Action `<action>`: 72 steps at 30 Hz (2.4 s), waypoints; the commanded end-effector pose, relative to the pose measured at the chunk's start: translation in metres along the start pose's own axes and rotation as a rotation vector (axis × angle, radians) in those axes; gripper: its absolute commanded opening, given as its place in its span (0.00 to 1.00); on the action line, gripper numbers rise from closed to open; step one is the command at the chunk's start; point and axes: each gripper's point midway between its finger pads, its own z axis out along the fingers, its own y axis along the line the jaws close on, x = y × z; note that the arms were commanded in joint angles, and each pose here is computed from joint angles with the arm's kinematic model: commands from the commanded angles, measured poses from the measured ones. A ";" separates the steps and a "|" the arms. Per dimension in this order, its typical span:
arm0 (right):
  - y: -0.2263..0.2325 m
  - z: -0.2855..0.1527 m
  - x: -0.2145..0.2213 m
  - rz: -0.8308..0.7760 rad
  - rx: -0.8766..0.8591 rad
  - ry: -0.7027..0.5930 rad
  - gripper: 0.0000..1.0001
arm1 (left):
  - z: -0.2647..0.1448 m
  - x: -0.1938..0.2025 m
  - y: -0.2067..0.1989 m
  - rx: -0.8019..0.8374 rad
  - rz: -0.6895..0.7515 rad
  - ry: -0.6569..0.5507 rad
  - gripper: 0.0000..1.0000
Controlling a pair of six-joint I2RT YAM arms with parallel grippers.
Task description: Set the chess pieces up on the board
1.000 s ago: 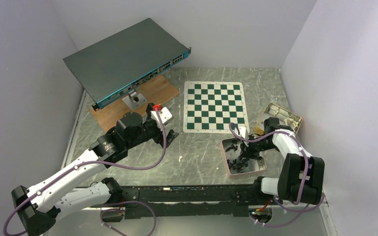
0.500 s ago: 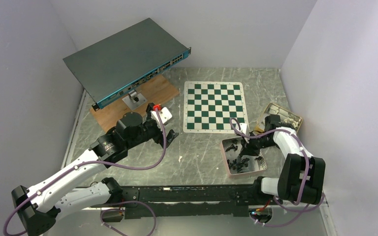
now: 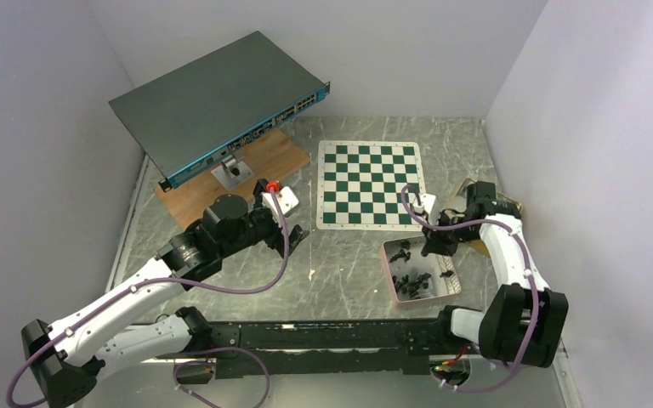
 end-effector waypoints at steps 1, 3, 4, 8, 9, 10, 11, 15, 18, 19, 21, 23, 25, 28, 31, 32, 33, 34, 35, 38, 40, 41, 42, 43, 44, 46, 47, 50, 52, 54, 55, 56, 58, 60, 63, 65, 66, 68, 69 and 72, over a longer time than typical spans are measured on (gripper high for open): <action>-0.001 -0.024 -0.028 0.040 0.035 -0.039 0.00 | 0.004 -0.010 0.000 0.004 0.013 -0.038 0.99; -0.006 -0.028 -0.041 0.054 0.041 -0.073 0.00 | 0.004 -0.010 0.000 0.005 0.014 -0.036 0.99; -0.008 -0.029 -0.047 0.061 0.042 -0.089 0.00 | 0.004 -0.010 0.000 0.005 0.014 -0.034 0.99; -0.020 -0.027 -0.074 0.096 0.052 -0.151 0.00 | 0.006 -0.008 0.000 0.007 0.013 -0.026 0.99; -0.023 -0.025 -0.080 0.104 0.054 -0.162 0.00 | 0.007 -0.007 -0.001 0.008 0.013 -0.023 0.99; -0.026 -0.021 -0.085 0.115 0.051 -0.169 0.00 | 0.007 -0.007 -0.001 0.008 0.014 -0.022 0.99; -0.028 -0.017 -0.093 0.110 0.052 -0.176 0.00 | 0.007 -0.007 -0.001 0.010 0.015 -0.021 0.99; -0.036 -0.003 -0.108 0.145 0.048 -0.180 0.00 | 0.009 -0.004 -0.001 0.010 0.016 -0.013 0.99; -0.037 0.010 -0.117 0.157 0.038 -0.175 0.00 | 0.010 -0.004 -0.001 0.010 0.016 -0.010 0.99; -0.038 0.013 -0.120 0.161 0.036 -0.173 0.00 | 0.011 -0.003 -0.001 0.012 0.015 -0.006 0.99; -0.039 0.021 -0.123 0.163 0.039 -0.157 0.00 | 0.012 -0.002 -0.002 0.015 0.017 -0.003 0.99; -0.042 0.027 -0.126 0.156 0.055 -0.141 0.00 | 0.012 -0.001 -0.001 0.013 0.018 0.002 0.99; -0.045 0.034 -0.132 0.136 0.070 -0.131 0.00 | 0.013 0.000 -0.001 0.013 0.019 0.006 0.99; -0.050 0.045 -0.143 0.098 0.083 -0.113 0.00 | 0.015 0.002 -0.001 0.014 0.019 0.011 0.99; -0.052 0.060 -0.160 0.075 0.075 -0.104 0.00 | 0.016 0.003 -0.001 0.015 0.021 0.019 0.99; -0.051 0.067 -0.166 0.065 0.067 -0.102 0.00 | 0.017 0.004 -0.002 0.015 0.022 0.022 0.99; -0.052 0.073 -0.169 0.061 0.065 -0.093 0.00 | 0.017 0.005 -0.001 0.013 0.022 0.024 0.99; -0.051 0.079 -0.174 0.054 0.062 -0.086 0.00 | 0.017 0.005 0.000 0.010 0.024 0.025 0.99; -0.051 0.085 -0.178 0.047 0.060 -0.077 0.00 | 0.017 0.005 0.000 0.008 0.024 0.025 0.99; -0.049 0.102 -0.186 0.035 0.046 -0.051 0.00 | 0.016 0.005 0.001 0.002 0.029 0.026 0.99; -0.047 0.111 -0.188 0.032 0.046 -0.034 0.00 | 0.017 0.005 0.002 -0.001 0.031 0.024 0.99; -0.047 0.115 -0.188 0.033 0.049 -0.026 0.00 | 0.017 0.006 0.002 -0.003 0.031 0.028 0.99; -0.048 0.118 -0.187 0.033 0.057 -0.021 0.00 | 0.017 0.007 0.002 -0.002 0.032 0.030 0.99; -0.048 0.122 -0.184 0.034 0.066 -0.015 0.00 | 0.018 0.007 0.003 -0.004 0.032 0.030 0.99; -0.050 0.125 -0.183 0.032 0.077 -0.014 0.00 | 0.018 0.007 0.002 -0.002 0.032 0.033 0.99; -0.053 0.130 -0.181 0.030 0.094 -0.016 0.00 | 0.020 0.009 0.002 -0.001 0.033 0.038 0.99; -0.055 0.132 -0.182 0.026 0.103 -0.026 0.00 | 0.020 0.010 0.002 0.000 0.033 0.042 0.99; -0.059 0.138 -0.182 0.022 0.123 -0.045 0.00 | 0.022 0.012 0.002 0.002 0.035 0.051 0.99; -0.060 0.141 -0.182 0.019 0.130 -0.055 0.00 | 0.023 0.012 0.002 0.000 0.036 0.055 0.99; -0.059 0.145 -0.180 0.014 0.131 -0.060 0.00 | 0.024 0.014 0.002 -0.001 0.036 0.062 0.99; -0.058 0.147 -0.179 0.014 0.129 -0.062 0.00 | 0.024 0.015 0.003 -0.002 0.037 0.066 0.99; -0.057 0.148 -0.177 0.015 0.126 -0.060 0.00 | 0.025 0.015 0.003 -0.002 0.039 0.069 0.99; -0.056 0.151 -0.174 0.021 0.126 -0.062 0.00 | 0.025 0.015 0.003 -0.006 0.040 0.070 0.99; -0.055 0.154 -0.171 0.031 0.124 -0.063 0.00 | 0.025 0.016 0.003 -0.005 0.041 0.072 0.99; -0.052 0.160 -0.167 0.048 0.102 -0.054 0.00 | 0.026 0.017 0.003 -0.002 0.041 0.076 0.99; -0.053 0.162 -0.166 0.050 0.100 -0.051 0.00 | 0.027 0.018 0.002 0.000 0.041 0.081 0.99; -0.055 0.163 -0.166 0.051 0.106 -0.049 0.00 | 0.027 0.018 0.003 -0.001 0.041 0.082 0.99; -0.056 0.164 -0.166 0.051 0.113 -0.051 0.00 | 0.028 0.019 0.003 -0.002 0.040 0.084 0.99; -0.056 0.164 -0.166 0.053 0.114 -0.052 0.00 | 0.027 0.019 0.002 -0.001 0.040 0.084 0.99; -0.059 0.166 -0.165 0.062 0.124 -0.050 0.00 | 0.028 0.019 0.002 0.005 0.040 0.084 0.99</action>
